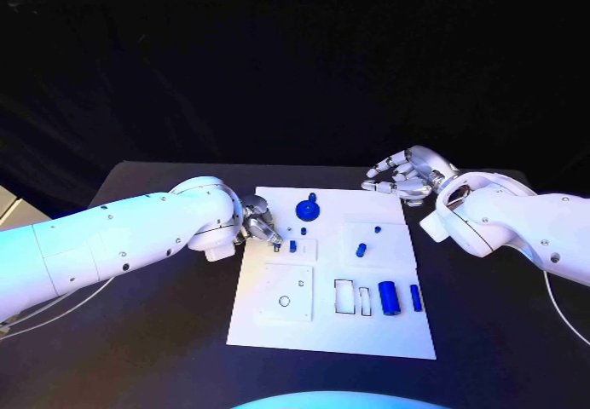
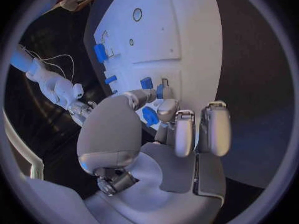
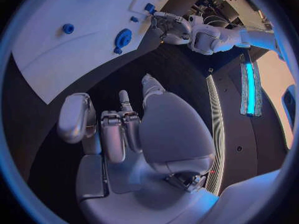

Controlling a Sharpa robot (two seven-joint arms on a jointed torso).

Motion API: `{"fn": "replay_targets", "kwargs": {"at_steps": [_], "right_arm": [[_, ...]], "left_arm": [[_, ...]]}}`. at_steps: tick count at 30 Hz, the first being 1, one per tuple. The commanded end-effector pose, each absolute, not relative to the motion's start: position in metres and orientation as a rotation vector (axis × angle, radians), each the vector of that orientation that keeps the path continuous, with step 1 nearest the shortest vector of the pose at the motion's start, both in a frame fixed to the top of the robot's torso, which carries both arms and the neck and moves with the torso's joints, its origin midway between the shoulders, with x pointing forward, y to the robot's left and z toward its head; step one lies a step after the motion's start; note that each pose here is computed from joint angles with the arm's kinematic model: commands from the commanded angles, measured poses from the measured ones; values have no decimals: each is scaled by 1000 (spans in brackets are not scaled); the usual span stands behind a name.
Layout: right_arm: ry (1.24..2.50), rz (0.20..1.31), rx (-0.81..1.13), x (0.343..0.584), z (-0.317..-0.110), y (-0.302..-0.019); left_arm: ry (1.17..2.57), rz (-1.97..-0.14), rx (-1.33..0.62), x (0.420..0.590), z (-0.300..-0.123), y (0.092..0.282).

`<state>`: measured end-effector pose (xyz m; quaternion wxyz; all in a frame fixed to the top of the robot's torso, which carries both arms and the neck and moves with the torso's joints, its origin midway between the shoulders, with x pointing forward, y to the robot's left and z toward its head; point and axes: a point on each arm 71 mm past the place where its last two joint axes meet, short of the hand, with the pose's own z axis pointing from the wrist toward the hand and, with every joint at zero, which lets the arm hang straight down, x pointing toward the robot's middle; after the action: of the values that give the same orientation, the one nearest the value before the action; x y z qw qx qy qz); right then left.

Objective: Assemble the parts on the task board

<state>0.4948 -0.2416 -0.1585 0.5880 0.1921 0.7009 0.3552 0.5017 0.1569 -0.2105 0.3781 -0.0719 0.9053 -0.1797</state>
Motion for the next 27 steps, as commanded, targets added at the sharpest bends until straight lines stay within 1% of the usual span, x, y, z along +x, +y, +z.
{"fn": "replay_targets", "kwargs": {"at_steps": [1, 10, 27], "right_arm": [[1641, 834, 429, 494, -159, -240], [1643, 833, 430, 494, -160, -241], [1644, 825, 434, 496, -161, -243]], "left_arm": [[2291, -417, -137, 501, -212, 157], [2309, -401, -111, 497, -213, 155], [2341, -415, -126, 494, -215, 155]]}}
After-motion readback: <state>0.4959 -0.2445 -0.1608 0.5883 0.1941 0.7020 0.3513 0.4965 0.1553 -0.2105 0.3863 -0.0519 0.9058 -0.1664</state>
